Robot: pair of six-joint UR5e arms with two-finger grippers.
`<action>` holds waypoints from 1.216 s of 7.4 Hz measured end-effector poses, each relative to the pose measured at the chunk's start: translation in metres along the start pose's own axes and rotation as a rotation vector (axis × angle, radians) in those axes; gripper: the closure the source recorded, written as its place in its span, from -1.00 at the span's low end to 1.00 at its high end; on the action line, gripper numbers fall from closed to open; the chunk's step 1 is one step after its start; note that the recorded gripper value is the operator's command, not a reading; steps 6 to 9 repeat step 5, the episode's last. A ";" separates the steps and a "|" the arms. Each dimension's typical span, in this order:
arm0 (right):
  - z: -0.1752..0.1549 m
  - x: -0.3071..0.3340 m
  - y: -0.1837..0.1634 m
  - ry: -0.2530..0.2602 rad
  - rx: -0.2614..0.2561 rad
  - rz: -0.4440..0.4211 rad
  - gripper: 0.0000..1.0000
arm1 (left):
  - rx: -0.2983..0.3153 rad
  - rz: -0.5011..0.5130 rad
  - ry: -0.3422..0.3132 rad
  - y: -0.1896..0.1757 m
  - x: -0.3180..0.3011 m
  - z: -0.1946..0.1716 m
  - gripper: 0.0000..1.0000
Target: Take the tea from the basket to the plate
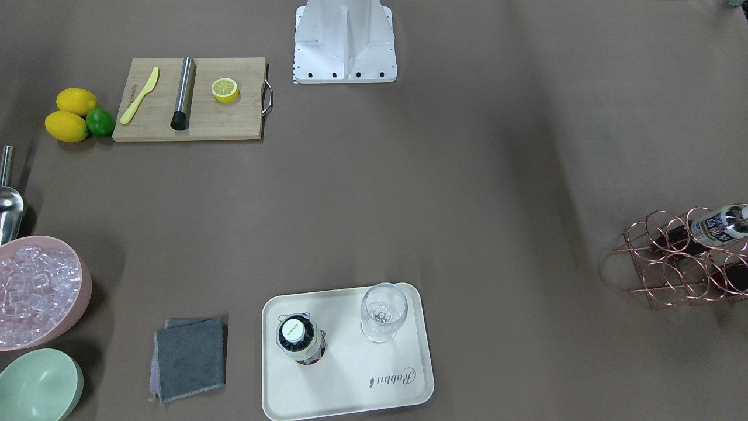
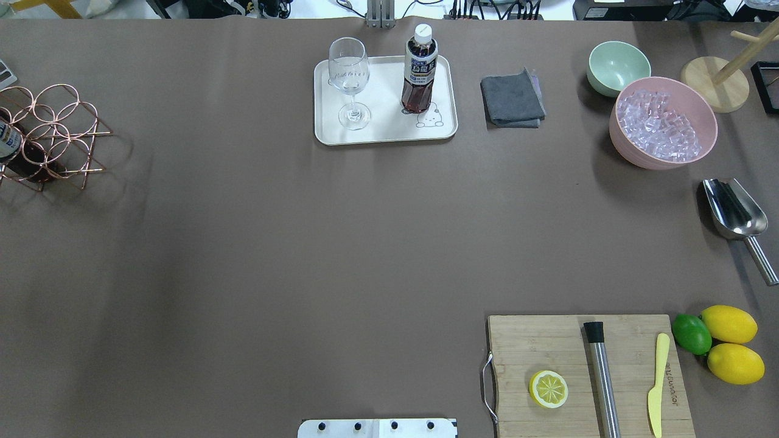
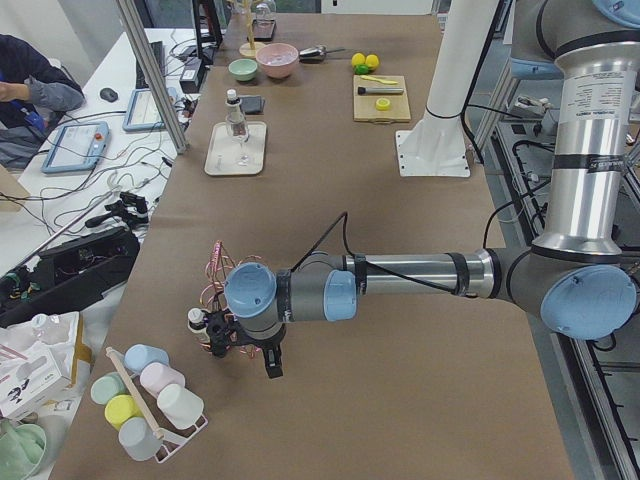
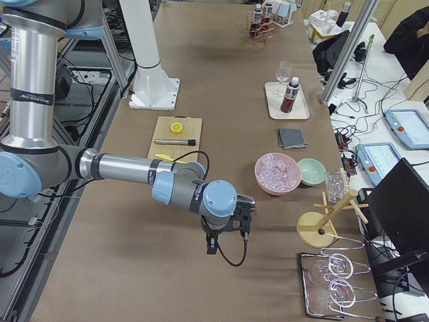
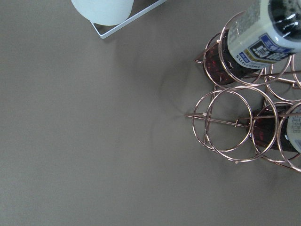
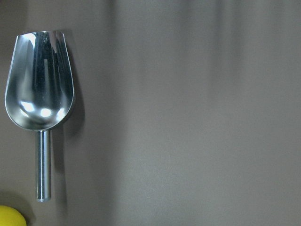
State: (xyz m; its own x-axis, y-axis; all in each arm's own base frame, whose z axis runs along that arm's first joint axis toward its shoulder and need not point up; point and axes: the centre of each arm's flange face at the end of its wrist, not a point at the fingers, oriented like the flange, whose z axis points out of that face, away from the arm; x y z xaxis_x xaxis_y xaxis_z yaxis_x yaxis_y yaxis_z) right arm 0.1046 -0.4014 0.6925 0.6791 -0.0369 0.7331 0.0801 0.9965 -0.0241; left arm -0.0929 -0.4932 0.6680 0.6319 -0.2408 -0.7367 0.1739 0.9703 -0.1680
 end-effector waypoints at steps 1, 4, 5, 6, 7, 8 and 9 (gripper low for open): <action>0.000 0.000 0.000 0.000 0.001 0.000 -1.00 | -0.001 -0.002 0.000 0.000 -0.001 0.001 -0.96; -0.001 0.001 0.000 0.001 0.003 0.002 -1.00 | -0.001 0.000 -0.001 -0.002 -0.003 0.003 -0.96; -0.002 0.001 0.000 0.001 0.003 0.003 -1.00 | 0.002 0.004 -0.001 -0.002 -0.003 0.003 -0.96; -0.002 0.001 0.000 0.001 0.003 0.003 -1.00 | 0.002 0.004 -0.001 -0.002 -0.003 0.003 -0.96; -0.002 0.001 0.000 0.001 0.003 0.003 -1.00 | 0.002 0.004 -0.001 -0.002 -0.003 0.003 -0.96; -0.002 0.001 0.000 0.001 0.003 0.003 -1.00 | 0.002 0.004 -0.001 -0.002 -0.003 0.003 -0.96; -0.002 0.001 0.000 0.001 0.003 0.003 -1.00 | 0.002 0.004 -0.001 -0.002 -0.003 0.003 -0.96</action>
